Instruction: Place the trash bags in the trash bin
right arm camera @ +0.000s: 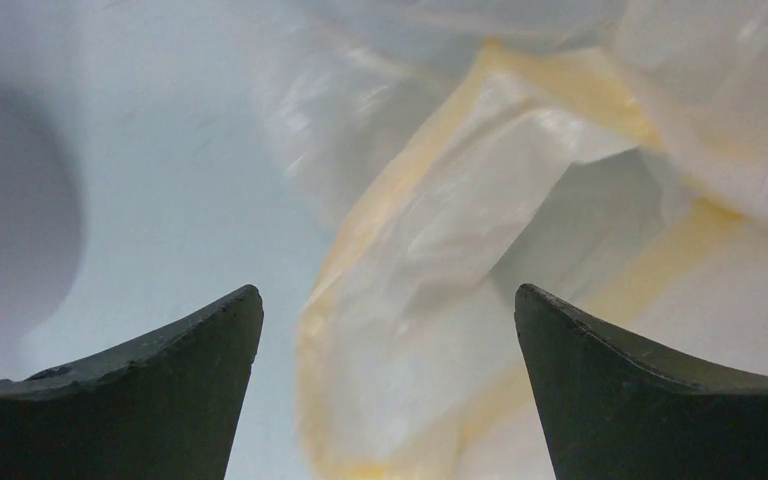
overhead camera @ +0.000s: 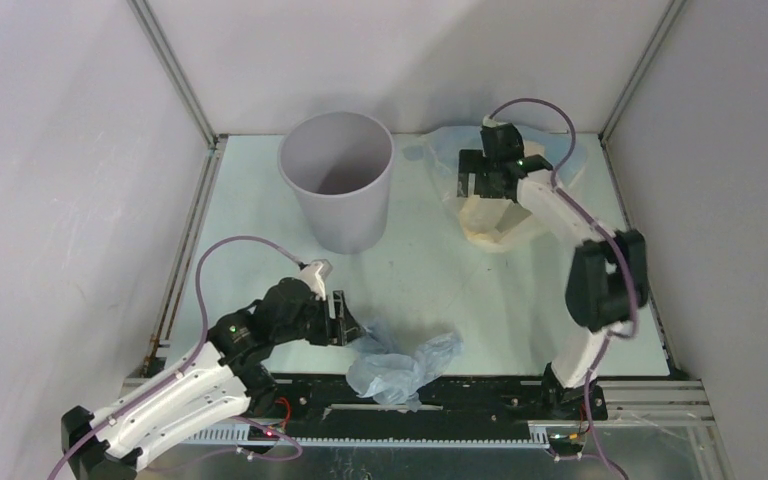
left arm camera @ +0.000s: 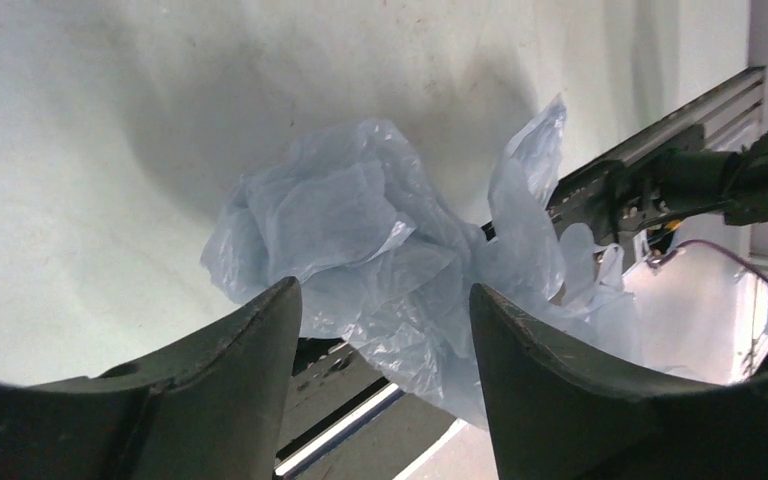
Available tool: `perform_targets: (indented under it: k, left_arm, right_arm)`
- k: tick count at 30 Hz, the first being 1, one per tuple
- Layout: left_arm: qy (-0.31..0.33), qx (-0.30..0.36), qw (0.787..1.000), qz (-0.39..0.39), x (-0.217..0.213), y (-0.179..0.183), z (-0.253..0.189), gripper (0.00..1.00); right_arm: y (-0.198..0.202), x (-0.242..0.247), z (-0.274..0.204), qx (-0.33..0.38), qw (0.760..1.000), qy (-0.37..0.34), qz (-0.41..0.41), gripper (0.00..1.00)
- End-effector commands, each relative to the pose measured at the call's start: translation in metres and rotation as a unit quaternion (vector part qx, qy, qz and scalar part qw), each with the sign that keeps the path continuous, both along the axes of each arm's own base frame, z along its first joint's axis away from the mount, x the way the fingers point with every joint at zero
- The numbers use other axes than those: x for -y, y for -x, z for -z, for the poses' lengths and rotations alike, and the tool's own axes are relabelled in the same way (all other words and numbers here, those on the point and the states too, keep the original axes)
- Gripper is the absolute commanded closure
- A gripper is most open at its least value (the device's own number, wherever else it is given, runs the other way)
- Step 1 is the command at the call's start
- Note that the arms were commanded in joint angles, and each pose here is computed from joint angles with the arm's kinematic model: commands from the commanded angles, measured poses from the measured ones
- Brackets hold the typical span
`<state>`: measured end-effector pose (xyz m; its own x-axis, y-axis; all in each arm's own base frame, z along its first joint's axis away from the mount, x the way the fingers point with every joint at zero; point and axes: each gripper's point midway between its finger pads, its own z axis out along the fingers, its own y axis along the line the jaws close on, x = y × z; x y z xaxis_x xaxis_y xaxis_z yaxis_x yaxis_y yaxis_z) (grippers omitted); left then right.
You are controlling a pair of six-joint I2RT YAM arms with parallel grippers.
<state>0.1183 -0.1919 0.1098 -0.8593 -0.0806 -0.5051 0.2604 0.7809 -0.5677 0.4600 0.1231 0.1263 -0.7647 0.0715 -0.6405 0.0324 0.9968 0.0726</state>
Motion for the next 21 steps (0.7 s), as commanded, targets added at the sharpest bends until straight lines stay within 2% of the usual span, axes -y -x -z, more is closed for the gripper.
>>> perform_targets:
  k: [1, 4, 6, 10, 17, 20, 21]
  left_arm:
    - [0.052, 0.012, 0.998, -0.018, 0.009, -0.006, -0.011, 0.32]
    - [0.066, 0.015, 0.997, -0.026, 0.008, -0.005, -0.012, 0.35]
    - [0.072, 0.015, 0.997, -0.029, 0.007, -0.005, -0.013, 0.36]
    - [0.072, 0.008, 0.997, -0.037, 0.006, -0.004, -0.009, 0.38]
    - [0.057, -0.002, 0.997, -0.05, 0.003, -0.006, 0.001, 0.36]
    - [0.057, 0.0, 0.997, -0.049, 0.003, -0.006, 0.0, 0.35]
    - [0.058, 0.001, 0.997, -0.049, 0.003, -0.007, -0.001, 0.35]
  right_arm:
    - [0.052, -0.04, -0.076, 0.08, 0.992, -0.037, -0.085, 0.0]
    - [0.096, -0.064, -0.088, 0.085, 0.986, -0.042, -0.14, 0.0]
    - [0.128, -0.082, -0.094, 0.086, 0.977, -0.046, -0.19, 0.05]
    - [0.195, -0.123, -0.108, 0.11, 0.944, -0.069, -0.304, 0.13]
    - [0.316, -0.181, -0.122, 0.126, 0.856, -0.106, -0.489, 0.18]
    - [0.371, -0.201, -0.125, 0.13, 0.799, -0.121, -0.574, 0.17]
    - [0.383, -0.204, -0.125, 0.132, 0.788, -0.125, -0.589, 0.16]
